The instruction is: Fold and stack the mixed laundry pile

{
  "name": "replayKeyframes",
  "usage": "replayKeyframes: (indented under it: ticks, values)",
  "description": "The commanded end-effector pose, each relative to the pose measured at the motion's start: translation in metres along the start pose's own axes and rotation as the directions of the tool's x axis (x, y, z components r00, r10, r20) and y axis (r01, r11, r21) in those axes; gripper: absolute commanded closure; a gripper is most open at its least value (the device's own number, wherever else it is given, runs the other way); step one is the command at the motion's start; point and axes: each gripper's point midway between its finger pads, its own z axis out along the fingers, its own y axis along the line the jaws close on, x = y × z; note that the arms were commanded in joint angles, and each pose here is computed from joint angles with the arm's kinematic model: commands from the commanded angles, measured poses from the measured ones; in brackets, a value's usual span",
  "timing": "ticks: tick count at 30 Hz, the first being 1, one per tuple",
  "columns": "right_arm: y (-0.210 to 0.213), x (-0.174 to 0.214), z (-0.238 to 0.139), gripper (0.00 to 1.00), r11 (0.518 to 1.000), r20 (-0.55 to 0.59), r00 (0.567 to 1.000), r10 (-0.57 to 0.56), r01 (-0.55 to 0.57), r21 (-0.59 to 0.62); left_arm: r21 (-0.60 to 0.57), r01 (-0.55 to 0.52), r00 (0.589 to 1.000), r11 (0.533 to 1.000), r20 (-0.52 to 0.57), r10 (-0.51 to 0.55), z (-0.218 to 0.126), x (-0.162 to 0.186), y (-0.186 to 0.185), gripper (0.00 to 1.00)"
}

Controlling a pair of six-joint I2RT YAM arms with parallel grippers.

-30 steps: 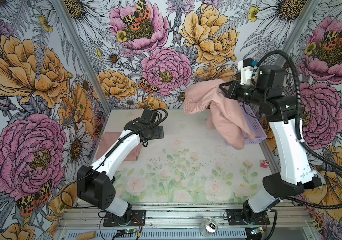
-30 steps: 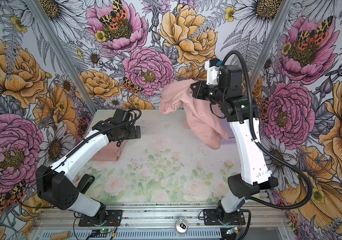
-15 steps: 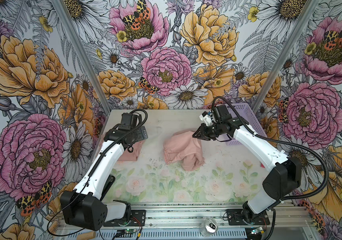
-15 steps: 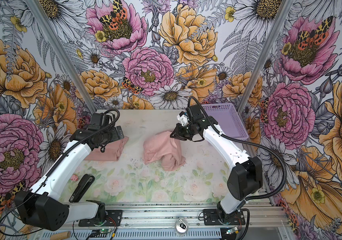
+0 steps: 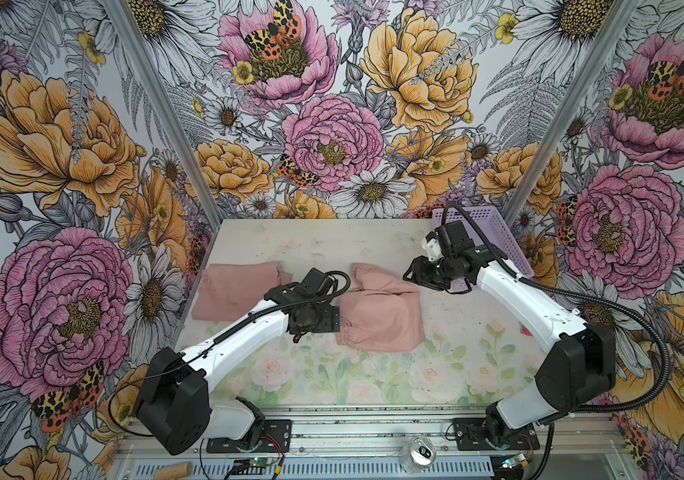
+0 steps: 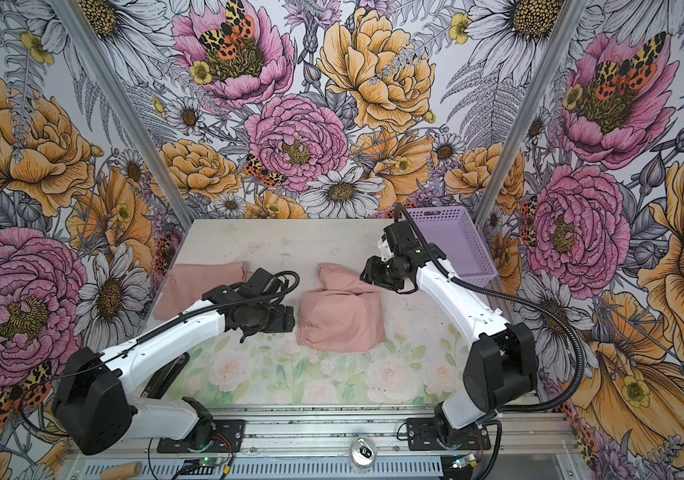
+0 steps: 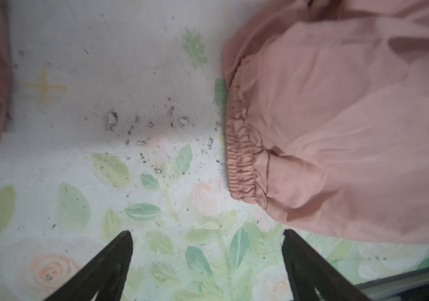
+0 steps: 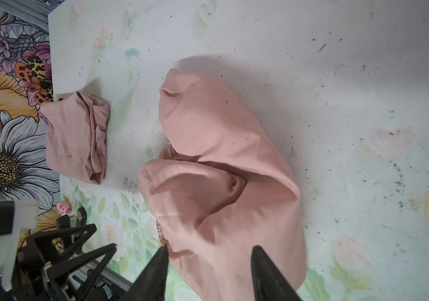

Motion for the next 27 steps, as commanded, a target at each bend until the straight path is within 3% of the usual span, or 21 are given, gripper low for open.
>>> replayKeyframes:
  ticks: [1, 6, 12, 14, 20, 24, 27]
  values:
    - [-0.003, -0.005, -0.007, 0.46, 1.0, 0.048, 0.999, -0.007, 0.007, 0.014, 0.121, 0.052, 0.998, 0.991, -0.025, -0.05, 0.018, 0.005, -0.027, 0.13]
    - [-0.008, 0.002, -0.009, 0.45, 1.0, 0.046, 0.999, 0.002, -0.003, 0.018, 0.191, 0.05, 0.998, 0.98, -0.05, -0.041, 0.043, 0.007, -0.046, 0.19]
    - [-0.017, 0.016, -0.01, 0.44, 0.999, 0.04, 0.999, 0.018, -0.019, 0.028, 0.163, 0.034, 0.992, 0.986, -0.127, -0.014, 0.077, 0.023, -0.046, 0.29]
    - [-0.022, 0.021, -0.009, 0.44, 0.999, 0.035, 0.999, 0.029, -0.031, 0.038, 0.151, 0.025, 0.989, 0.988, -0.151, -0.002, 0.085, 0.03, -0.046, 0.39]
    - [-0.05, 0.05, 0.002, 0.4, 0.994, 0.004, 0.997, 0.074, -0.074, 0.078, 0.125, 0.03, 0.99, 0.992, -0.142, -0.012, 0.079, 0.032, -0.042, 0.85]
    - [-0.069, 0.071, 0.011, 0.31, 0.992, -0.007, 0.996, 0.085, -0.084, 0.099, 0.117, 0.019, 0.997, 0.993, -0.083, -0.01, 0.048, 0.018, -0.04, 0.99]
    - [-0.076, 0.081, 0.02, 0.26, 0.992, -0.009, 0.996, 0.083, -0.082, 0.091, 0.11, 0.01, 0.999, 0.994, -0.042, -0.005, 0.023, 0.006, -0.038, 1.0]
